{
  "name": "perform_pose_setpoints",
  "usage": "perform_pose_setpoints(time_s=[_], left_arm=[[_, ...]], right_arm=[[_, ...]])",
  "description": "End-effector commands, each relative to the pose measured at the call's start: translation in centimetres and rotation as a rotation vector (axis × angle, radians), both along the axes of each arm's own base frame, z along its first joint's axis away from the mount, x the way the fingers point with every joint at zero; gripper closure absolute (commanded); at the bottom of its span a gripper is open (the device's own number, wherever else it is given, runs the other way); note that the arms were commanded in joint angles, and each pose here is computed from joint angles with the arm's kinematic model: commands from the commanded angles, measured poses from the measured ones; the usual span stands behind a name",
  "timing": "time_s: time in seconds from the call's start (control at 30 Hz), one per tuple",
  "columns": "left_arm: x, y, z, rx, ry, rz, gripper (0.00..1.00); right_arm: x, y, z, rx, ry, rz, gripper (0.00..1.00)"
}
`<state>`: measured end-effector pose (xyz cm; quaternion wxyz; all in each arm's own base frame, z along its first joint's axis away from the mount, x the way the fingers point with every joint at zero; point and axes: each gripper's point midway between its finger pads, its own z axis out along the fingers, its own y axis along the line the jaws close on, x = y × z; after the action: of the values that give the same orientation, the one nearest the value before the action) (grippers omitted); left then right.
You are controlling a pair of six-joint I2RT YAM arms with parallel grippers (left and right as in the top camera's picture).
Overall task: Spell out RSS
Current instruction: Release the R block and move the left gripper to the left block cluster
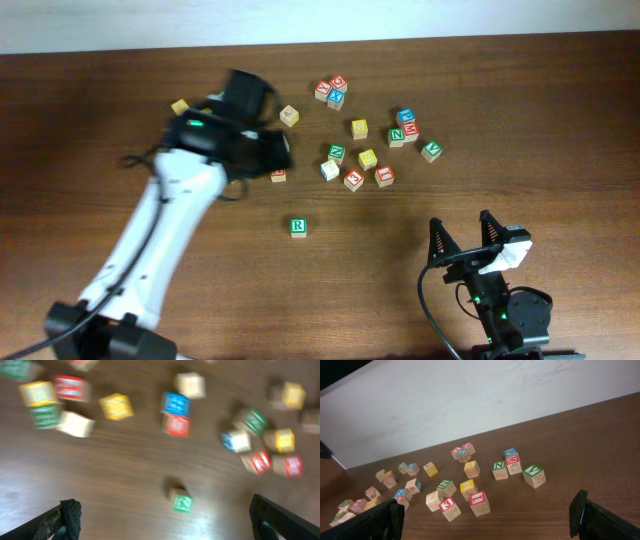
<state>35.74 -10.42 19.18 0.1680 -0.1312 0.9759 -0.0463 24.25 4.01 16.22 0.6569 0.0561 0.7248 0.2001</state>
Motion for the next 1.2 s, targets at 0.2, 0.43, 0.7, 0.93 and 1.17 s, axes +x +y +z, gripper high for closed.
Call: perform_pose_setpoints(time_s=[0.2,0.43,0.7,0.93,1.17], left_arm=[[0.5,11.1,-1.1,-0.094,0.084,0.324,0.01],[1.7,10.5,-2.6,-0.140,0.104,0.316,0.01],[5.8,16.6,-4.0,-0.080,-0.018,0.446,0.01],[5.1,21.8,-6.6,-0.028,0.034,0.568,0.01],[4.7,22.8,-8.8,-0.018,0.096,0.567,0.01]], right_arm=[[-0.1,0.4,-0.3,0.002,0.007,0.022,0.02],[-0.1,0.4,-0.3,0.002,0.007,0.022,0.02],[-0.1,0.4,-0.3,0.002,0.007,0.022,0.02],[-0.1,0.4,-0.3,0.003,0.007,0.022,0.02],[-0.1,0.4,-0.3,0.002,0.007,0.022,0.02]])
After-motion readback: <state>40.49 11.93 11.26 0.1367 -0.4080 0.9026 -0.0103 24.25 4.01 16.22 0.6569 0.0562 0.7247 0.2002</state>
